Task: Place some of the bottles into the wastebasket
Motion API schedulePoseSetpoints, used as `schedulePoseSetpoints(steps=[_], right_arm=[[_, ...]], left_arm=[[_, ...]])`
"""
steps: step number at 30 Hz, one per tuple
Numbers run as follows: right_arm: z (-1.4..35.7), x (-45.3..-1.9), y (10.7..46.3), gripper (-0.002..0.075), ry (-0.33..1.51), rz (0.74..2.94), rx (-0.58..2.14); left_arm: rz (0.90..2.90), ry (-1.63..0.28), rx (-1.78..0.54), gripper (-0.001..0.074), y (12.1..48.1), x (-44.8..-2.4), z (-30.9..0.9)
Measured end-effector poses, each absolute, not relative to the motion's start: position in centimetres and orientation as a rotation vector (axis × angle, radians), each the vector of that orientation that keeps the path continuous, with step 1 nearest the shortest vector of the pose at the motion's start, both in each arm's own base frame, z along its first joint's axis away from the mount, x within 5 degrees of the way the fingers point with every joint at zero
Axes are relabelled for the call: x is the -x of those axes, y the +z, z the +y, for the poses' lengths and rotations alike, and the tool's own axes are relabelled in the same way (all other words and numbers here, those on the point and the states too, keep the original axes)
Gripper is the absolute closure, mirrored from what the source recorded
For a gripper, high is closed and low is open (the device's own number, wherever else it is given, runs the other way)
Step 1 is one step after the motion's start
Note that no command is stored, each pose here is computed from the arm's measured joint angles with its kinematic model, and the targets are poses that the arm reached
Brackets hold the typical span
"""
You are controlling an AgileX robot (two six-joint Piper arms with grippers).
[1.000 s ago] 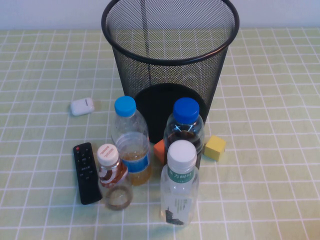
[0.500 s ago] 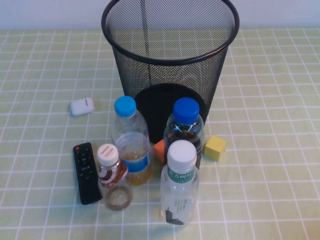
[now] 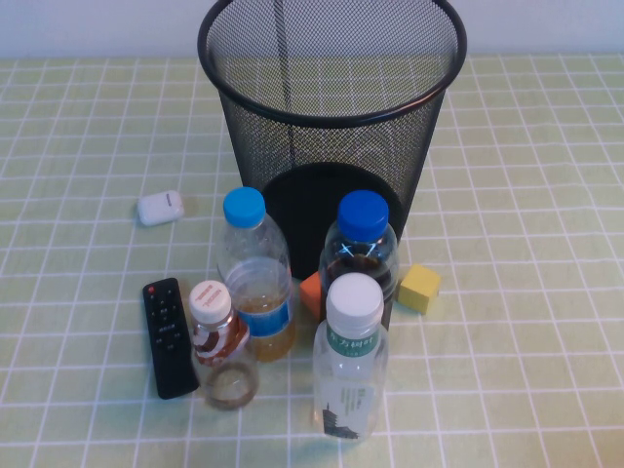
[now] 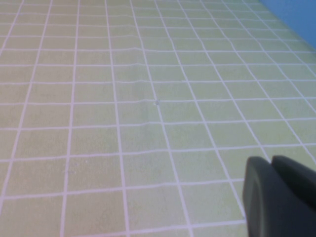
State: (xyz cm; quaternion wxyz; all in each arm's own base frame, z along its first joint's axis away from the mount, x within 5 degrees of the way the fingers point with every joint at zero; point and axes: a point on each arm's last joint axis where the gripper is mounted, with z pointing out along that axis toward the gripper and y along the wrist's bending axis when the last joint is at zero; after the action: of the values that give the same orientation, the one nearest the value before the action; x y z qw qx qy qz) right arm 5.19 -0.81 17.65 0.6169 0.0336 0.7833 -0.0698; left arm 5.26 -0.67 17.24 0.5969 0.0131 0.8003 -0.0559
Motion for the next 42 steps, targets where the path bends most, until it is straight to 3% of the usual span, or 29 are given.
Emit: schedulePoseSetpoints(steps=[10,19,22,24,34,42], right_arm=[[-0.8,-5.3,18.0,0.0733,-0.132,1.758,-0.101],[-0.4,-5.5,20.1,0.0733,0.503,1.421,-0.636],[-0.7,-5.4,20.4,0.0733,0.524,1.356,-0.677],[-0.5,-5.4,20.6,0.0733,0.631,1.341,-0.744],[2.8,-5.3,25.6,0.0733,0.645,1.68,-0.299],[2.9,-9.0,30.3,0.0733,0.49,2.013,-0.006]], left_arm=[[1.858,-0.13,-0.03,0.0741,17.2,-5.3,-0.7],[1.858,-0.13,-0.03,0.0741,17.2,-5.3,-0.7],[1.858,-0.13,-0.03,0.0741,17.2,-5.3,-0.7],[1.858,-0.13,-0.03,0.0741,17.2,-5.3,-0.7],[1.858,-0.13,-0.03,0.0741,17.2,-5.3,-0.7],[1.858,-0.13,-0.03,0.0741,17.2,-5.3,-0.7]])
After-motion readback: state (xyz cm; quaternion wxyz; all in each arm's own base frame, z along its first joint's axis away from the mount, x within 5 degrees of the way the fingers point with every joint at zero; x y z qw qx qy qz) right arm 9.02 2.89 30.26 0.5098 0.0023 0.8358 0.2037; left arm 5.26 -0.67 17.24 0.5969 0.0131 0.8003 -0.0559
